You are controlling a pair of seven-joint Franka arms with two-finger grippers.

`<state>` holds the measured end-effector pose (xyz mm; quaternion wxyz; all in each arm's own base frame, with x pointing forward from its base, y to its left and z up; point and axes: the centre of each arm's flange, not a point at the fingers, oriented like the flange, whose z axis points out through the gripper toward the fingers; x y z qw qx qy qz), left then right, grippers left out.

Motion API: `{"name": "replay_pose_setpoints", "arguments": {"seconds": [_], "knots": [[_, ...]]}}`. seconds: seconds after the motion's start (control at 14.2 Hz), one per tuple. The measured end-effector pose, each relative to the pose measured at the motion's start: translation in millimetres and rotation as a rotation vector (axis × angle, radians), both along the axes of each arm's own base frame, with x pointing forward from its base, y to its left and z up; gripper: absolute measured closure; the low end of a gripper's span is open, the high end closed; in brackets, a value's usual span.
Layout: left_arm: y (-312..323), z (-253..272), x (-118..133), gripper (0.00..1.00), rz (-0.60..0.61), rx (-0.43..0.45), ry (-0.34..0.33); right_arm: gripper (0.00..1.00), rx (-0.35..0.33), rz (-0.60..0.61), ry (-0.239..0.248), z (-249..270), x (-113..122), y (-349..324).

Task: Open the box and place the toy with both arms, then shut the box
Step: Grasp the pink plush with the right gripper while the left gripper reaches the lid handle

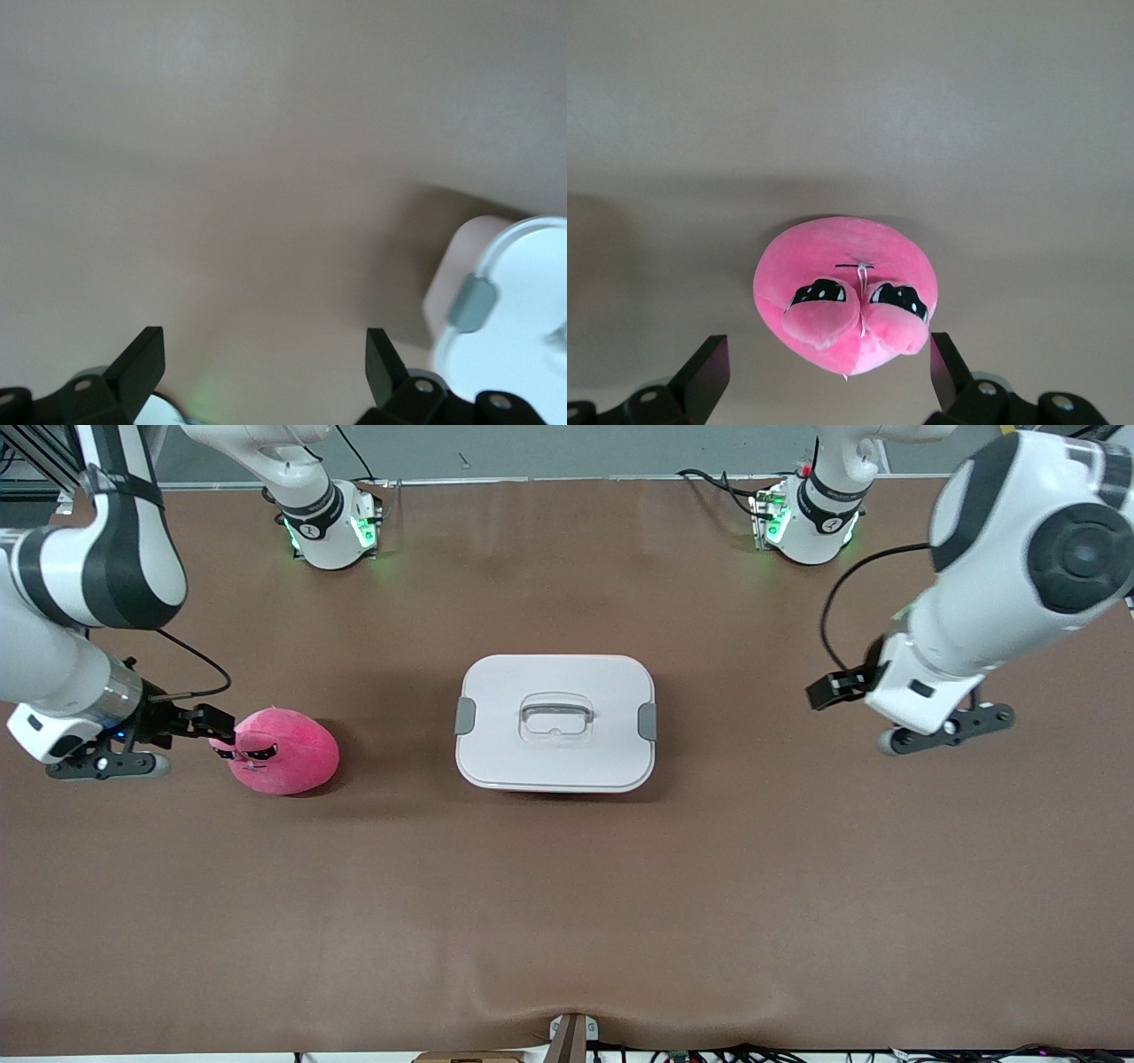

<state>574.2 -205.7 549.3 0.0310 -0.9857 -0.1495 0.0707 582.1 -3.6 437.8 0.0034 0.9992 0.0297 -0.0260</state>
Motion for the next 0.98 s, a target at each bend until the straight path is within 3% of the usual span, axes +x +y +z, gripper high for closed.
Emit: {"name": "replay_pose_setpoints", "arguments": {"seconds": [0.42, 0.77, 0.98], "knots": [[-102, -35, -18, 0.00, 0.287, 0.040, -0.047, 0.00, 0.001, 0.008, 0.061, -32, -13, 1], [-165, -72, -32, 0.00, 0.546, 0.063, -0.073, 0.00, 0.001, 0.032, 0.066, -51, -13, 14], [-185, -89, -40, 0.00, 0.612, 0.086, -0.065, 0.06, 0.000, 0.034, 0.086, -63, -14, 15]]}}
